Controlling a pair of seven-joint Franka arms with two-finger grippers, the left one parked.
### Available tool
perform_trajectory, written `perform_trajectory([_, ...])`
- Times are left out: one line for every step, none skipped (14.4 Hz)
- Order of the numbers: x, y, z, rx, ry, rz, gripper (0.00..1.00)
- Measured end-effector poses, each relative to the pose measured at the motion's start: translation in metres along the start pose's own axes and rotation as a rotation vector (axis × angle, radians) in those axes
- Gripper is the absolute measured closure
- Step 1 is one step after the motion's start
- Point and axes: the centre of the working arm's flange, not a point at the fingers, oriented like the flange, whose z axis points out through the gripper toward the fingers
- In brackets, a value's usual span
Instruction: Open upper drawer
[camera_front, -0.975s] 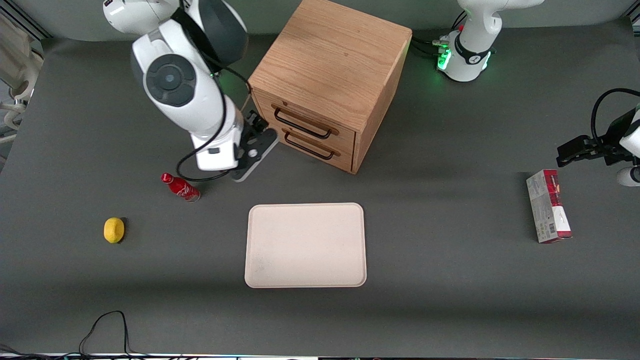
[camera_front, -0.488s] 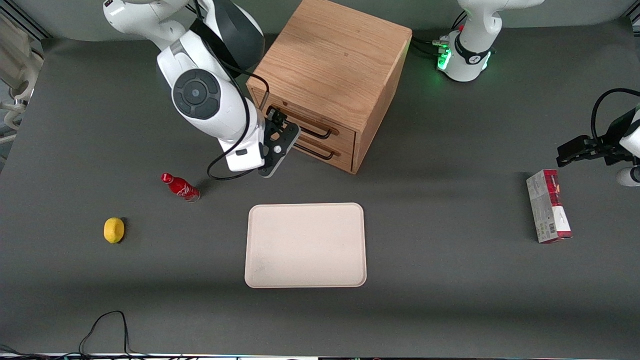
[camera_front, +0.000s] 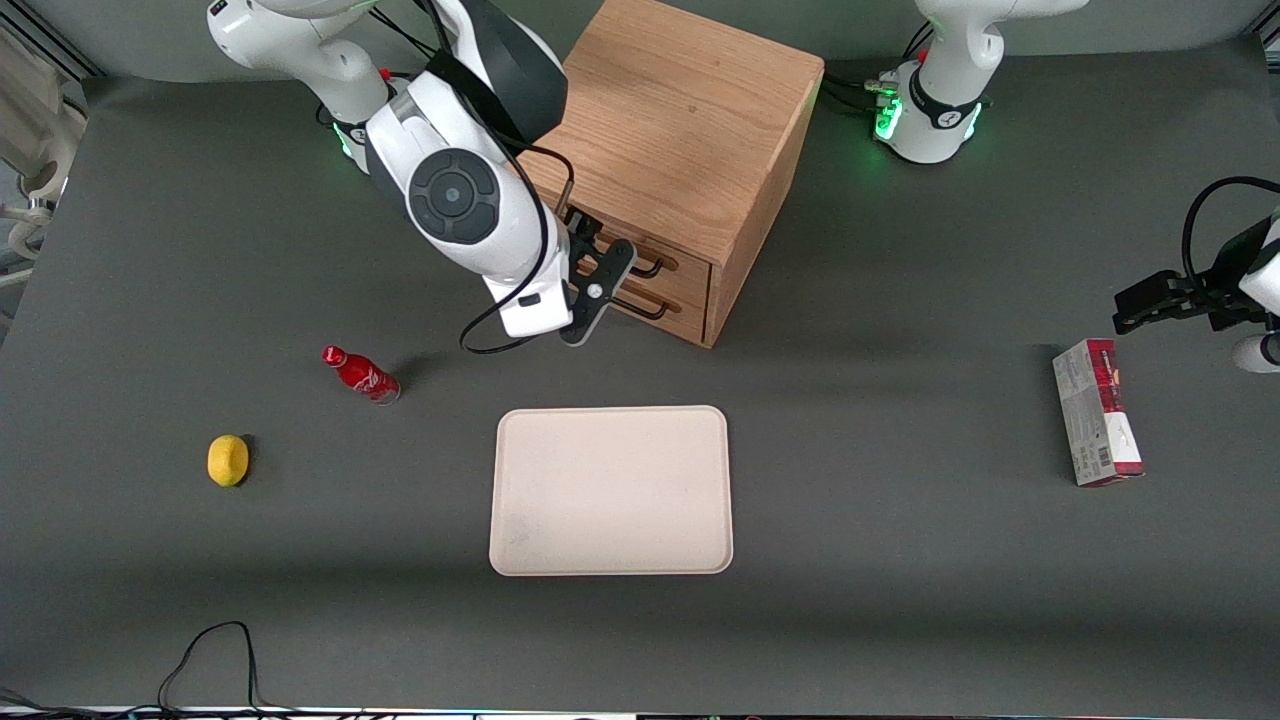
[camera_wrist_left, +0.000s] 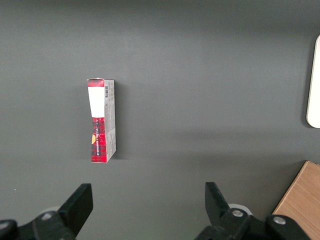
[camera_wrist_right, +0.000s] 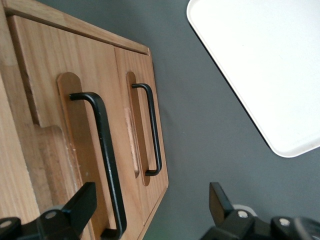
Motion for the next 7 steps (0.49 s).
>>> perform_trajectory([0.001, -0.002, 0.001, 0.007, 0.002, -0.002, 0.0])
perform_trajectory([0.002, -0.003, 0.003, 0.013, 0.004, -0.002, 0.0])
perform_trajectory([0.004, -0.004, 0.006, 0.015, 0.004, -0.004, 0.0])
perform_trajectory([0.007, -0.006, 0.009, 0.014, 0.005, -0.008, 0.0])
perform_trajectory([0.009, -0.007, 0.014, 0.013, 0.006, -0.01, 0.0])
perform_trajectory([0.011, -0.008, 0.017, 0.012, 0.007, -0.011, 0.0])
perform_trajectory([0.012, -0.007, 0.02, 0.01, 0.012, -0.011, 0.0])
